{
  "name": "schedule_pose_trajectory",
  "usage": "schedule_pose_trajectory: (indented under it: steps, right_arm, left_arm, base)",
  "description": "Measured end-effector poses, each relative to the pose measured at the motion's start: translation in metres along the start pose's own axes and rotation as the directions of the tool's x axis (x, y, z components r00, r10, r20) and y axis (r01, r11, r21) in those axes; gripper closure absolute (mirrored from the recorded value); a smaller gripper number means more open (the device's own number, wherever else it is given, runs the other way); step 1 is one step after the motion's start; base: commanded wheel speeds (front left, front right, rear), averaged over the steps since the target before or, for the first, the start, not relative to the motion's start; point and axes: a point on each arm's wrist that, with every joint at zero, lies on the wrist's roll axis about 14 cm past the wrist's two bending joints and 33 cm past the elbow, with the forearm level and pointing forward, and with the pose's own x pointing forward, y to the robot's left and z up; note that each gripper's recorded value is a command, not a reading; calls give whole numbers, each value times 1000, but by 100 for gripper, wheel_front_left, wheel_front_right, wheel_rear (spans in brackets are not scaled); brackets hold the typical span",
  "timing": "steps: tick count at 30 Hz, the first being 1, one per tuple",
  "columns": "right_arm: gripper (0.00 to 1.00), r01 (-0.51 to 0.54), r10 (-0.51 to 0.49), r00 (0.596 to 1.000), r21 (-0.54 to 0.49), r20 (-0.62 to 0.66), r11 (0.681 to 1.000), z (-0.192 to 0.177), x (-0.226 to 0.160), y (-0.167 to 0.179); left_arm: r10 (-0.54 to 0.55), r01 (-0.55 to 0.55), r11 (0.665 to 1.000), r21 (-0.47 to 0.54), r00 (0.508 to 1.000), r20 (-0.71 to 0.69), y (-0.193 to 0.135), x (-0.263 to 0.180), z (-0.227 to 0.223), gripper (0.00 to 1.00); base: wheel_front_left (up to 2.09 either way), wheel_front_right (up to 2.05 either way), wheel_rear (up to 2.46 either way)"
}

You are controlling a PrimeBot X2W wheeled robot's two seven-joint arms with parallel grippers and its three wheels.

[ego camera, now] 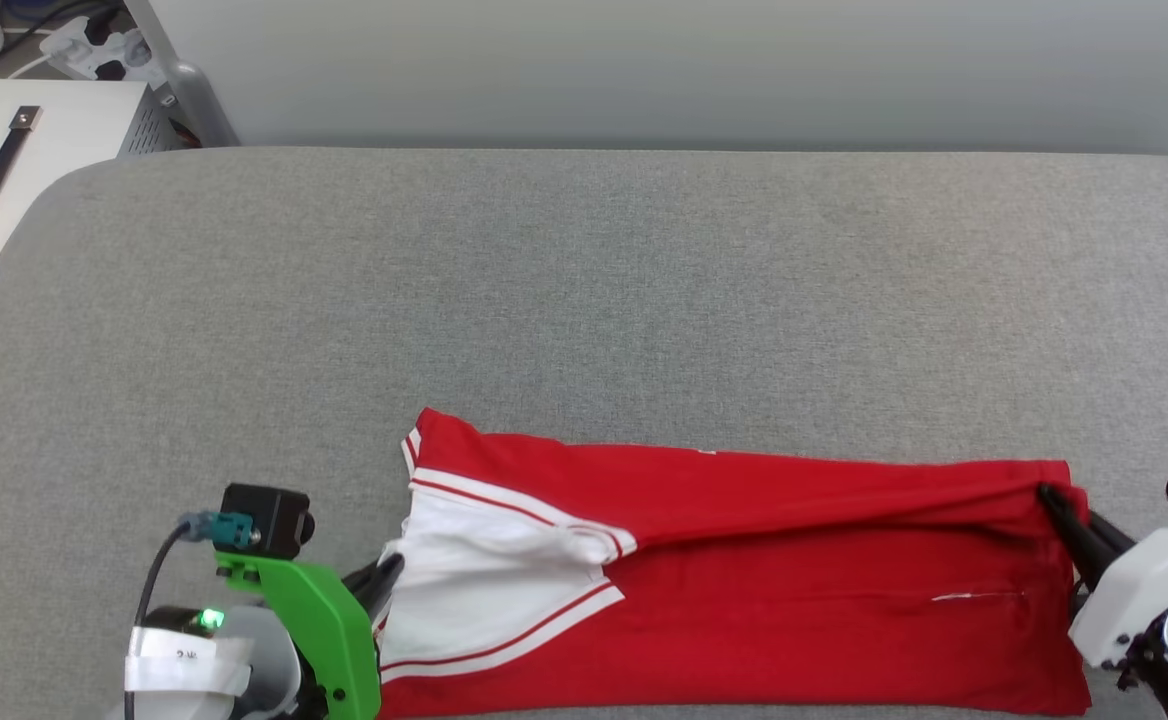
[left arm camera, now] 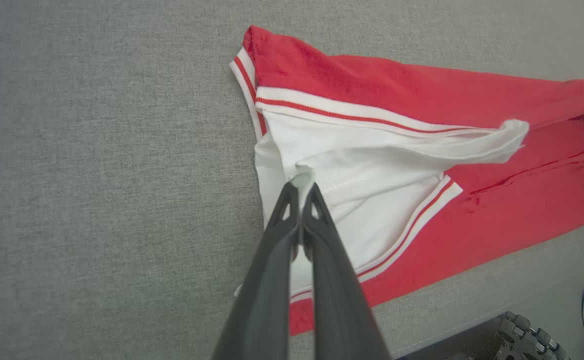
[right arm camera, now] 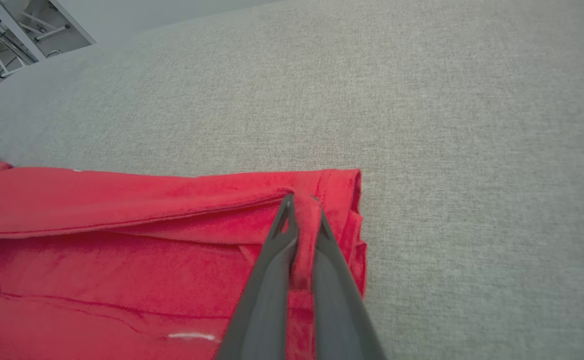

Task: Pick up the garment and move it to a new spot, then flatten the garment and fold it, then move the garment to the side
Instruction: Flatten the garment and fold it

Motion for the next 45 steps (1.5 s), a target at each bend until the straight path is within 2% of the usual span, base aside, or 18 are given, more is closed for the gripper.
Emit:
schedule_pose_trajectory:
  steps: [4, 13, 19, 20, 21, 22, 23, 30, 34, 41, 45]
  right_arm:
    - [100, -25, 23, 998, -34, -66, 999, -19, -14, 3]
    - [100, -58, 37, 984, -121, -174, 991, -42, -26, 2]
    - [100, -77, 36, 968, -158, -249, 985, -61, -31, 2]
    - [90, -78, 34, 964, -158, -263, 984, -64, -31, 2]
    - [13, -80, 35, 963, -158, -268, 984, -65, -32, 3]
    - [0, -75, 33, 963, -147, -268, 986, -65, -32, 2]
    - [0, -71, 32, 962, -135, -270, 988, -65, -32, 2]
    - [0, -78, 44, 963, -118, -266, 990, -61, -36, 7]
    - [0, -85, 61, 975, -107, -216, 991, -42, -39, 10]
    - [0, -77, 66, 985, -62, -161, 995, -13, -48, 11]
    - [0, -62, 56, 986, -34, -160, 997, -7, -55, 9]
  left_arm:
    - [17, -17, 1000, -8, 997, -75, 4, -2, -26, 100]
    - [24, -24, 1000, 1, 990, -141, 4, 0, -49, 100]
    - [51, -41, 998, 53, 981, -187, 10, 2, -68, 100]
    - [53, -44, 998, 55, 981, -188, 11, 3, -69, 100]
    - [57, -47, 997, 54, 980, -191, 12, 3, -71, 54]
    - [56, -46, 997, 55, 980, -190, 12, 3, -72, 16]
    - [55, -46, 997, 54, 981, -185, 12, 4, -71, 0]
    - [68, -59, 996, 64, 988, -139, 14, 4, -66, 0]
    - [70, -65, 996, 67, 995, -71, 12, 2, -51, 0]
    - [53, -65, 995, 70, 986, 157, 0, -7, 2, 0]
    - [55, -87, 992, 88, 947, 315, -3, -17, 34, 0]
  base:
    - [0, 0, 0]
    - [0, 0, 0]
    - [0, 0, 0]
    - [0, 0, 0]
    - [0, 0, 0]
    - [0, 0, 0]
    - [0, 0, 0]
    - [0, 0, 0]
    - [0, 0, 0]
    - [0, 0, 0]
    - [0, 0, 0]
